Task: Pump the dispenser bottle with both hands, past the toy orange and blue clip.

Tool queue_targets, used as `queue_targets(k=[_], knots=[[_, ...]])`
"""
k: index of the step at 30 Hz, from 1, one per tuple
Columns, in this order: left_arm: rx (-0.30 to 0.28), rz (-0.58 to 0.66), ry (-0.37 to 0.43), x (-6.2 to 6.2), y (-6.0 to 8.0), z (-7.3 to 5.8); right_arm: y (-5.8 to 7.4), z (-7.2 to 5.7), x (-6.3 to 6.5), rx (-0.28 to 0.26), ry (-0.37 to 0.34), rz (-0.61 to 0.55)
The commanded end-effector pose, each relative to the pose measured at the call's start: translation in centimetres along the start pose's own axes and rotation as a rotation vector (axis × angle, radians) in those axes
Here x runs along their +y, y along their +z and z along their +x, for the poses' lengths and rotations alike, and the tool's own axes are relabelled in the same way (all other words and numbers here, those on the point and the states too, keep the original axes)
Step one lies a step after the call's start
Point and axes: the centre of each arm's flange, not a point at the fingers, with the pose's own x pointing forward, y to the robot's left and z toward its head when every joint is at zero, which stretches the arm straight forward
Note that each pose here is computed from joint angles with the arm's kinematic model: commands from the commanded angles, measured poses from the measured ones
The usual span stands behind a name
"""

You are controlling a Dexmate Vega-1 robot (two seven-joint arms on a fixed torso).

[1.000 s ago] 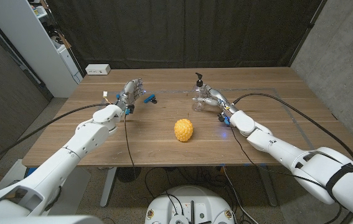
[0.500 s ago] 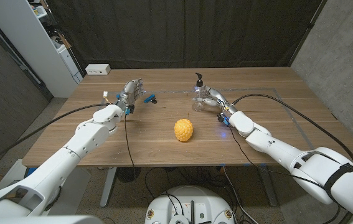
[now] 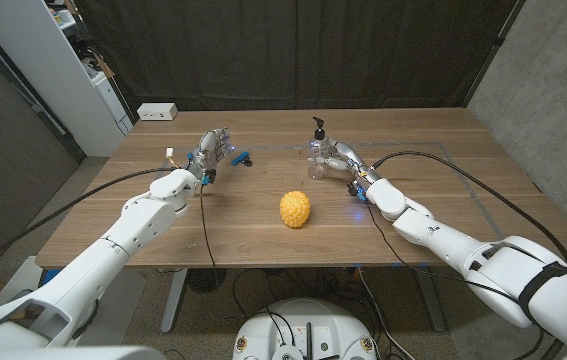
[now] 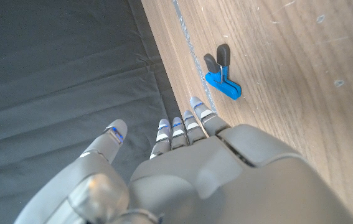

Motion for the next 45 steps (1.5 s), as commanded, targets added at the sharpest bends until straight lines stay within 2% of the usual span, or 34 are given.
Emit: queue_targets(k=[1, 14, 24, 32, 39, 45], knots=[[-0.007, 0.002, -0.010, -0.1, 0.2, -0.1, 0.5, -0.2, 0.0, -0.010, -0.031, 0.016], [-0.045, 0.054, -0.037, -0.7, 1.7, -0.3, 1.5, -1.0, -1.2, -0.007, -0.069, -0.013], [-0.084, 0.132, -0.081, -2.2, 3.6, -1.3, 1.9, -2.0, -2.6, 0.011, -0.092, -0.050], [-0.119, 0.163, -0.104, -3.1, 4.6, -1.7, 2.2, -2.6, -3.5, 0.021, -0.111, -0.069], [-0.141, 0.166, -0.119, -3.8, 5.0, -1.8, 2.3, -3.0, -4.0, 0.029, -0.120, -0.072], [-0.150, 0.243, -0.148, -4.8, 6.0, -1.8, 2.2, -3.3, -4.4, 0.031, -0.127, -0.065]])
